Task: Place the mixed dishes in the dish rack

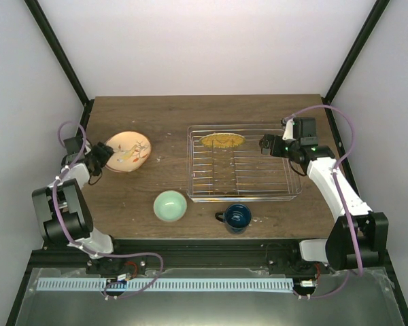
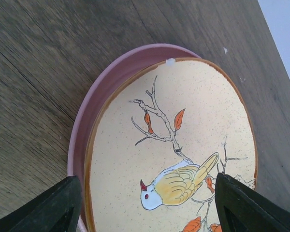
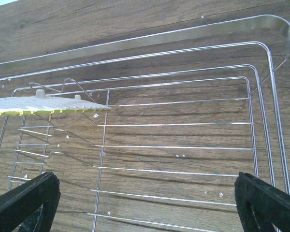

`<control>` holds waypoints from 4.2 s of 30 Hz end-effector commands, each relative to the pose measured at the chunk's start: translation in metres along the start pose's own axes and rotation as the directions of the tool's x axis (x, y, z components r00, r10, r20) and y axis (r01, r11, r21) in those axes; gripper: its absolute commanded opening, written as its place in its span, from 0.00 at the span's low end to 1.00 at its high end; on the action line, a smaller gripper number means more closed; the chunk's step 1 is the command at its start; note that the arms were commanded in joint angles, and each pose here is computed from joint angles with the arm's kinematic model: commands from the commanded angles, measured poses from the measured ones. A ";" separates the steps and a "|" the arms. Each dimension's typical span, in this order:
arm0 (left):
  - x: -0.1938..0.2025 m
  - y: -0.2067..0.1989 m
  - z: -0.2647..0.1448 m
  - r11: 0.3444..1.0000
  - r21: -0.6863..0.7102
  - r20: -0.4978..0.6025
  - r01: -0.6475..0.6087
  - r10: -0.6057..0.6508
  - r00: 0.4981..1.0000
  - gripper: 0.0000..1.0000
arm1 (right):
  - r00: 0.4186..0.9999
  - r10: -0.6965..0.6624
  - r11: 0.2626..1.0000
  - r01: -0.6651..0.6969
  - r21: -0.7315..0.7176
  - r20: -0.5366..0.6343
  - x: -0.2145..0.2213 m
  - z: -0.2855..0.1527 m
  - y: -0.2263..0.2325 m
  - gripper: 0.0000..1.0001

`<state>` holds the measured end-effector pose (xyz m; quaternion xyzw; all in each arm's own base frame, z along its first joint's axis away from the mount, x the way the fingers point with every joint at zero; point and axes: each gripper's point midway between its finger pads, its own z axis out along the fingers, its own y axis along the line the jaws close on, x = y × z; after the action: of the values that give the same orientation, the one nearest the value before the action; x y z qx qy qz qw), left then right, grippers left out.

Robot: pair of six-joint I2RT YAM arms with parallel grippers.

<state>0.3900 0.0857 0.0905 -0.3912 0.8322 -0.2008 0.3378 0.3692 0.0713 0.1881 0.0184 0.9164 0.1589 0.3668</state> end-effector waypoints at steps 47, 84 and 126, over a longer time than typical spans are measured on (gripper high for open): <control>0.023 0.009 0.012 0.997 -0.026 -0.039 -0.071 0.070 0.997 0.17 | 1.000 -0.016 1.000 0.016 -0.020 -0.003 -0.006 0.005 0.003 1.00; 0.032 0.033 0.017 0.994 -0.066 -0.073 -0.087 0.082 0.994 0.15 | 1.000 -0.016 1.000 0.016 -0.024 -0.010 -0.005 0.008 0.003 1.00; 0.010 -0.110 -0.101 0.784 0.538 0.229 -0.311 0.219 0.948 0.00 | 0.999 -0.042 0.993 0.042 -0.113 0.001 -0.005 0.003 0.022 1.00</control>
<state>0.3652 0.0359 0.1535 -0.2498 0.7978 -0.3103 0.4526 0.3701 0.0827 0.1747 0.0039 0.9210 0.1846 0.3429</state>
